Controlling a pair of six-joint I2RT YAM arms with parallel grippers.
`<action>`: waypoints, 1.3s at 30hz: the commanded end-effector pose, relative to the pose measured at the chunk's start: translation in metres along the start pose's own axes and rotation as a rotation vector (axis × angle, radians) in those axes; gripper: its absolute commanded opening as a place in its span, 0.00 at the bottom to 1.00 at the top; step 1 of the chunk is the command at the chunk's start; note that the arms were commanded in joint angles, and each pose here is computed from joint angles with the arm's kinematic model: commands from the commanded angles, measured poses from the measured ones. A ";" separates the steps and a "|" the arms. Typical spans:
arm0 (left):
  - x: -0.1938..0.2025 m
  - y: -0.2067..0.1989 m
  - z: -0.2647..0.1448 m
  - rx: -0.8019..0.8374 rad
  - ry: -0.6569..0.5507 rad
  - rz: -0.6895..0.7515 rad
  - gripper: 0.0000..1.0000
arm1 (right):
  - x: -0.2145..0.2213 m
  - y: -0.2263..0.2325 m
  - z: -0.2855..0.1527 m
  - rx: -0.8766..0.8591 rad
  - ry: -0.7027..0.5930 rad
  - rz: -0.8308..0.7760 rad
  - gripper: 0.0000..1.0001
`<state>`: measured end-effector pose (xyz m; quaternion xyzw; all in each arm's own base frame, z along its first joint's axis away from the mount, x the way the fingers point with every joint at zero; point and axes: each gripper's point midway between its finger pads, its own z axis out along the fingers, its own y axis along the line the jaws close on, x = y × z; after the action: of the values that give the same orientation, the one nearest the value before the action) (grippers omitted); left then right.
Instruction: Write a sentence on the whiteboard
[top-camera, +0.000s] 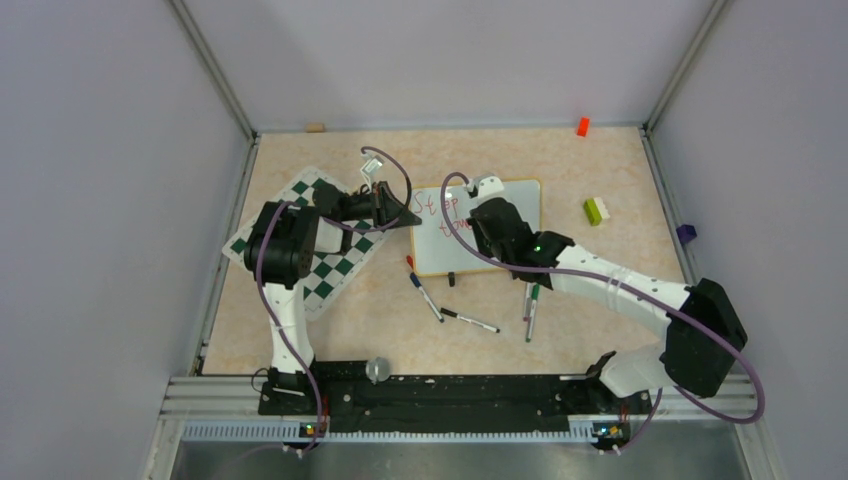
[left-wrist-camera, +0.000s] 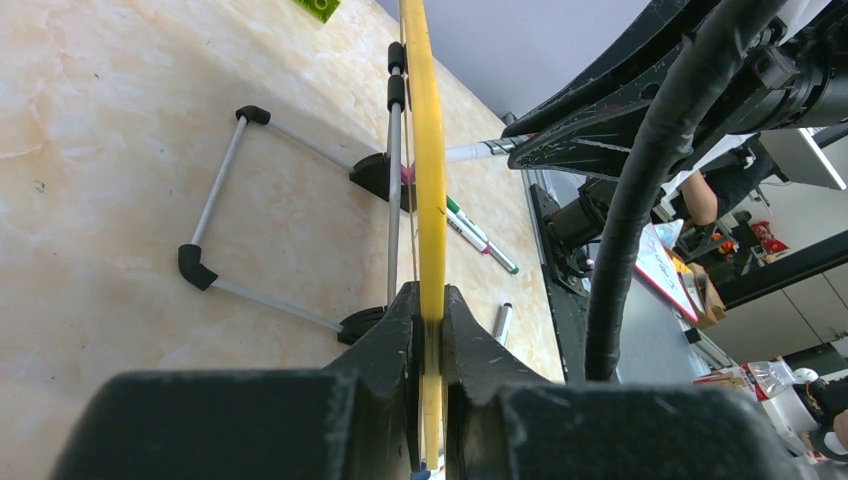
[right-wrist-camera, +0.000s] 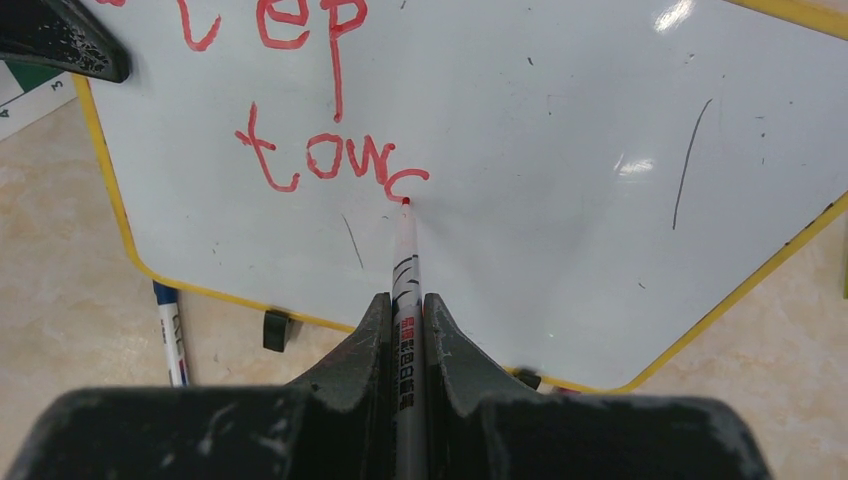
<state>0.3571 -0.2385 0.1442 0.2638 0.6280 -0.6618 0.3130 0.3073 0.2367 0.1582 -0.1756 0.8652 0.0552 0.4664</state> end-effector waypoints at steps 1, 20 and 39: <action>-0.015 -0.018 0.004 0.045 0.005 0.145 0.00 | -0.030 -0.013 -0.003 0.064 -0.071 0.027 0.00; -0.015 -0.019 0.004 0.046 0.006 0.147 0.00 | -0.025 -0.010 -0.003 0.043 -0.054 0.024 0.00; -0.015 -0.018 0.004 0.045 0.006 0.145 0.00 | -0.021 -0.017 -0.018 0.043 -0.056 0.036 0.00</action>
<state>0.3559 -0.2383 0.1439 0.2661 0.6279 -0.6622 0.3104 0.3051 0.2277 0.1601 -0.1727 0.8681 0.0391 0.4638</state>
